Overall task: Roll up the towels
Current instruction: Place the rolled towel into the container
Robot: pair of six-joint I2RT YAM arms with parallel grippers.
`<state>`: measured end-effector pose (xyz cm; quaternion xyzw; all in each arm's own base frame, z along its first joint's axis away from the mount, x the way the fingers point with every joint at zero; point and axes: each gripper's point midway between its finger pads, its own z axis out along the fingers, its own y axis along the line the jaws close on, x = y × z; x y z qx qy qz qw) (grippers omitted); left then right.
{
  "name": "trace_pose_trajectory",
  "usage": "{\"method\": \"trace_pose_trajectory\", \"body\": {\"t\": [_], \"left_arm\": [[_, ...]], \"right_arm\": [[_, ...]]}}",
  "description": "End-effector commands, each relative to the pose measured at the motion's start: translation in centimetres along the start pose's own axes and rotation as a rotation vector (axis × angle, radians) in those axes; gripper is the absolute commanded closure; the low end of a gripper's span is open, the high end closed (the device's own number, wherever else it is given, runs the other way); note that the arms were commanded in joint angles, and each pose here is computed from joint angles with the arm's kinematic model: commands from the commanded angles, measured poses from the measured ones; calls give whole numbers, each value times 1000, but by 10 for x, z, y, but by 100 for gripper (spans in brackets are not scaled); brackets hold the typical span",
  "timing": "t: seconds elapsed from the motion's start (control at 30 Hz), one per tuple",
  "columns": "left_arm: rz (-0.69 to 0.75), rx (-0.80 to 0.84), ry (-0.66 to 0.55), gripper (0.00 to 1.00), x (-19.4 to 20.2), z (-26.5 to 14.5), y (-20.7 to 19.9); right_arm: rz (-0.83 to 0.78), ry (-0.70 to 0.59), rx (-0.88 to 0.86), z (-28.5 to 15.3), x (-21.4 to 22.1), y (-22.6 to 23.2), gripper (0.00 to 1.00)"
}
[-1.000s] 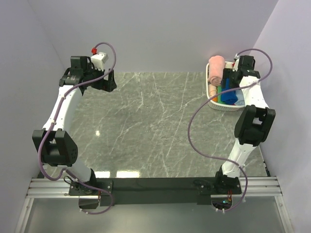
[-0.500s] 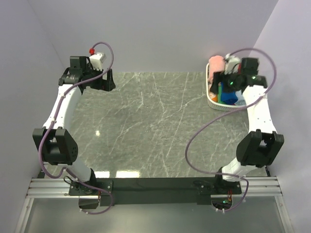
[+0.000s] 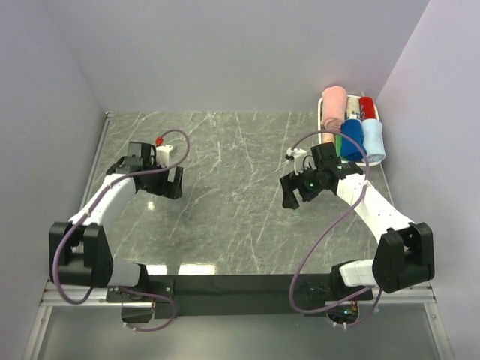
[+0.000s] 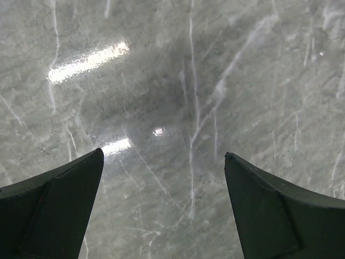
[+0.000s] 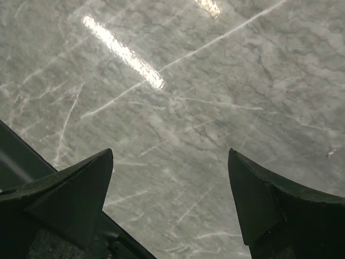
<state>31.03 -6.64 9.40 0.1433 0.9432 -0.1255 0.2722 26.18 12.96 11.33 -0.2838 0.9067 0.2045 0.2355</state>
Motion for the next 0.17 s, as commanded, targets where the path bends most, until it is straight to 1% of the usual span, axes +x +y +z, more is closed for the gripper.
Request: {"method": "trace_pose_trajectory", "body": {"t": [0.0,0.13], "left_arm": [[61,-30,-127,1,-21,-15,-1],[57,-34,-167,1,-30,-24,-3]], "right_arm": [[-28,-109,38,-6,-24,0,7],[-47,-100,42,-9,-23,0,5]]}}
